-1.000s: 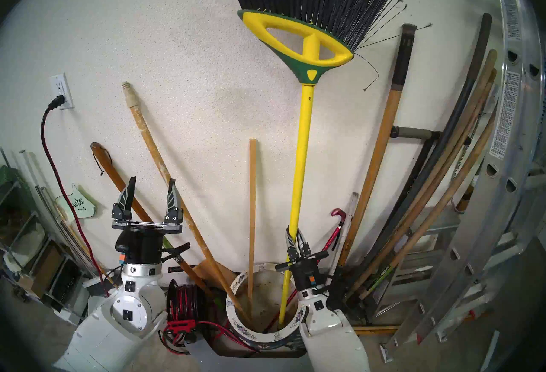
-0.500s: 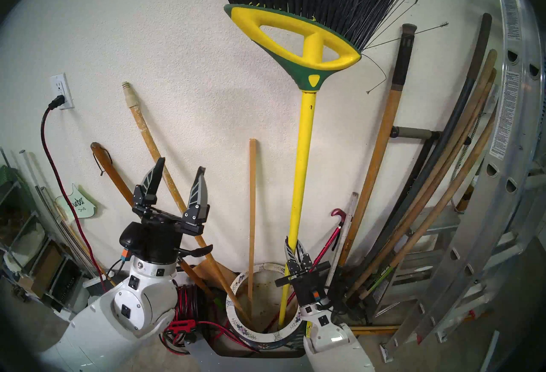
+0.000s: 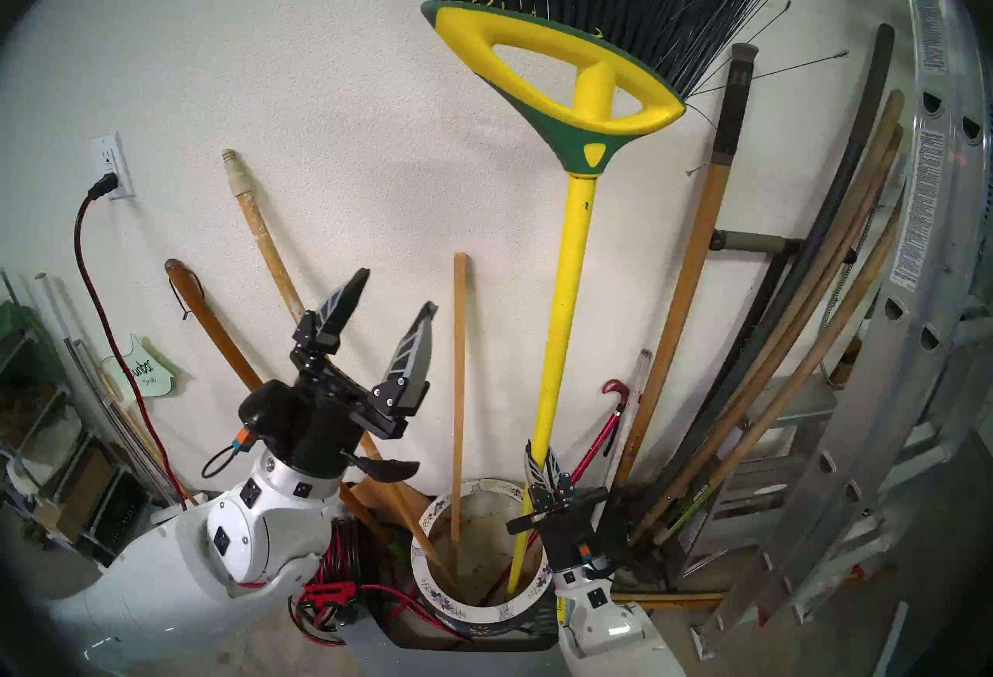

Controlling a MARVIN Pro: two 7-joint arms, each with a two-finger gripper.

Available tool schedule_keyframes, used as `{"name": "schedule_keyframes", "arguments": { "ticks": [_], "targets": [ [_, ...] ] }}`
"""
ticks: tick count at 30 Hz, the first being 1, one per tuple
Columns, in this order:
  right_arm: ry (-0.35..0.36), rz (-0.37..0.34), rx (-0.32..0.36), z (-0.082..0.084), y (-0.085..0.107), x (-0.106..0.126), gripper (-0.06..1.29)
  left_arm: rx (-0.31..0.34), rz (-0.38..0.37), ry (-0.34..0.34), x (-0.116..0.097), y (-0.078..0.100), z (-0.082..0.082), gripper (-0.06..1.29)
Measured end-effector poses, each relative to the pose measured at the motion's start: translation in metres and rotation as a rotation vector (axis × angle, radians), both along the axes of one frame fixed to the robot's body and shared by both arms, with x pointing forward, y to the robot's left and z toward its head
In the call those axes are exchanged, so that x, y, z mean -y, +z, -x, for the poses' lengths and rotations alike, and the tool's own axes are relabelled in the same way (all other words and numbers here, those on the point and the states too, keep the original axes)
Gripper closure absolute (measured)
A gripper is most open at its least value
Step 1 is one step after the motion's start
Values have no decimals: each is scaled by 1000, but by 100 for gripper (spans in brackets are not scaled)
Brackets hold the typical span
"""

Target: Take wooden sticks or brooms out of the pot

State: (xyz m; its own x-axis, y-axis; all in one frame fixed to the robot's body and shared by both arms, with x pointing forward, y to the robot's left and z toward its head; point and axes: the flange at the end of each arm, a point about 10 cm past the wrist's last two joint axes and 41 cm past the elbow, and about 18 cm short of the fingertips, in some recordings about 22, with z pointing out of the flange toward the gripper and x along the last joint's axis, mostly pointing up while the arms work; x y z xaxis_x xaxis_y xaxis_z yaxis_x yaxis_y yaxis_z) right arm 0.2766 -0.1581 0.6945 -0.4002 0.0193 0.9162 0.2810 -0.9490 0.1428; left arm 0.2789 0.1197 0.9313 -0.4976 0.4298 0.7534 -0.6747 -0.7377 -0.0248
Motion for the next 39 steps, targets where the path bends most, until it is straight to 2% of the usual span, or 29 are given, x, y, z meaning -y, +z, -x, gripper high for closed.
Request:
{"name": "schedule_keyframes", "arguments": {
  "ticks": [8, 15, 29, 35, 37, 39],
  "targets": [
    [2, -16, -8, 9, 1, -2, 109, -131, -82, -155, 27, -17, -7, -4],
    [10, -29, -16, 19, 1, -6, 110, -222, -125, -277, 46, -24, -16, -4],
    [22, -42, -33, 40, 2, -9, 110, -428, -193, -587, 85, -43, -36, -4],
    [21, -45, -40, 47, 3, -7, 110, -489, -201, -716, 95, -48, -47, -4],
    [18, -47, -38, 46, 4, -5, 110, -474, -201, -770, 100, -47, -46, -4],
    [15, -47, -41, 47, 4, -4, 110, -466, -203, -795, 101, -48, -49, -4]
  ]
}}
